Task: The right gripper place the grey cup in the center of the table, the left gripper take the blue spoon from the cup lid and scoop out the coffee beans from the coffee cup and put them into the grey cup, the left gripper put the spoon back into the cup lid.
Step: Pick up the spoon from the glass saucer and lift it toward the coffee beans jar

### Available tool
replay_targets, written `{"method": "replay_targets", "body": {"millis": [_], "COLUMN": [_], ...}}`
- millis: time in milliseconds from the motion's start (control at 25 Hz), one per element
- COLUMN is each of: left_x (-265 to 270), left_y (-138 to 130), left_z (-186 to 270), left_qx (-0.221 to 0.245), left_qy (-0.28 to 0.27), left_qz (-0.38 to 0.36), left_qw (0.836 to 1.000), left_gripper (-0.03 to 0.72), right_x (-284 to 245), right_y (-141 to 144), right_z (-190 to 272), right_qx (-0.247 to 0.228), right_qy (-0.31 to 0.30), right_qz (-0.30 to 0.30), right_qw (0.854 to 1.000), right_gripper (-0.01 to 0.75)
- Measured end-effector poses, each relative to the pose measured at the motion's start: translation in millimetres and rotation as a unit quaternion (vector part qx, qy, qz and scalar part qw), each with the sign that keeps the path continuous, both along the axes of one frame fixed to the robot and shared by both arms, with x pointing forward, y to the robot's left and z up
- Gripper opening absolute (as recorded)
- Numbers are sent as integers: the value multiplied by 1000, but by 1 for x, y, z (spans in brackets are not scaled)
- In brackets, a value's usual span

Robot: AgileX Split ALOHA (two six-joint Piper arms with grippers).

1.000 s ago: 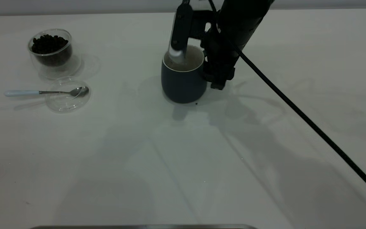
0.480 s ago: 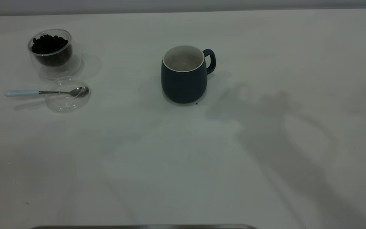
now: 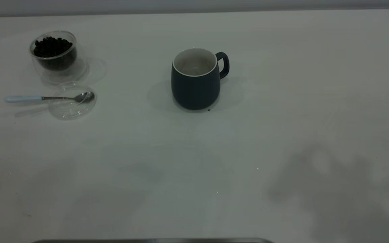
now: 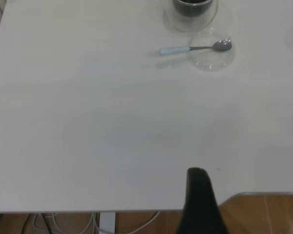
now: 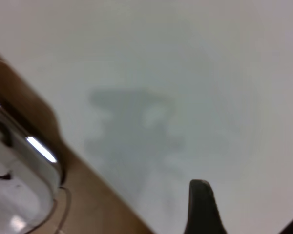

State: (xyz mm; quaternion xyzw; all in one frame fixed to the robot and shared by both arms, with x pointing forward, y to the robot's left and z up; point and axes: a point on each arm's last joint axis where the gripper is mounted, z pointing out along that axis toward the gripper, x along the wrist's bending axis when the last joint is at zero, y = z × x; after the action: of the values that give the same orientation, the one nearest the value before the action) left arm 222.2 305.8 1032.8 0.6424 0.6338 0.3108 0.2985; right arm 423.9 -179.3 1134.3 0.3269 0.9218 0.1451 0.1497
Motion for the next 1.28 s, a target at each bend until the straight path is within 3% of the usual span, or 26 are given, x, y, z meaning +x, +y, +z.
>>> {"method": "replay_targets", "body": {"millis": [280, 640, 840, 1280], "left_x": [0, 0, 0, 0], "left_y": [0, 0, 0, 0], "left_z": [0, 0, 0, 0], "left_qx": [0, 0, 1, 1], "left_qy": [0, 0, 0, 0], "left_qz": [0, 0, -1, -1], "left_qw": [1000, 1000, 1000, 1000], "left_gripper": [592, 592, 592, 592], "right_x": [-72, -141, -169, -193], "right_y": [-45, -93, -113, -120], "right_z": [-20, -54, -71, -96], "right_qx": [36, 121, 156, 202], "right_qy": [-7, -53, -114, -230], "right_qz": [-5, -87, -156, -255], "right_qw": [999, 987, 969, 917], "right_gripper": [462, 462, 462, 462]}}
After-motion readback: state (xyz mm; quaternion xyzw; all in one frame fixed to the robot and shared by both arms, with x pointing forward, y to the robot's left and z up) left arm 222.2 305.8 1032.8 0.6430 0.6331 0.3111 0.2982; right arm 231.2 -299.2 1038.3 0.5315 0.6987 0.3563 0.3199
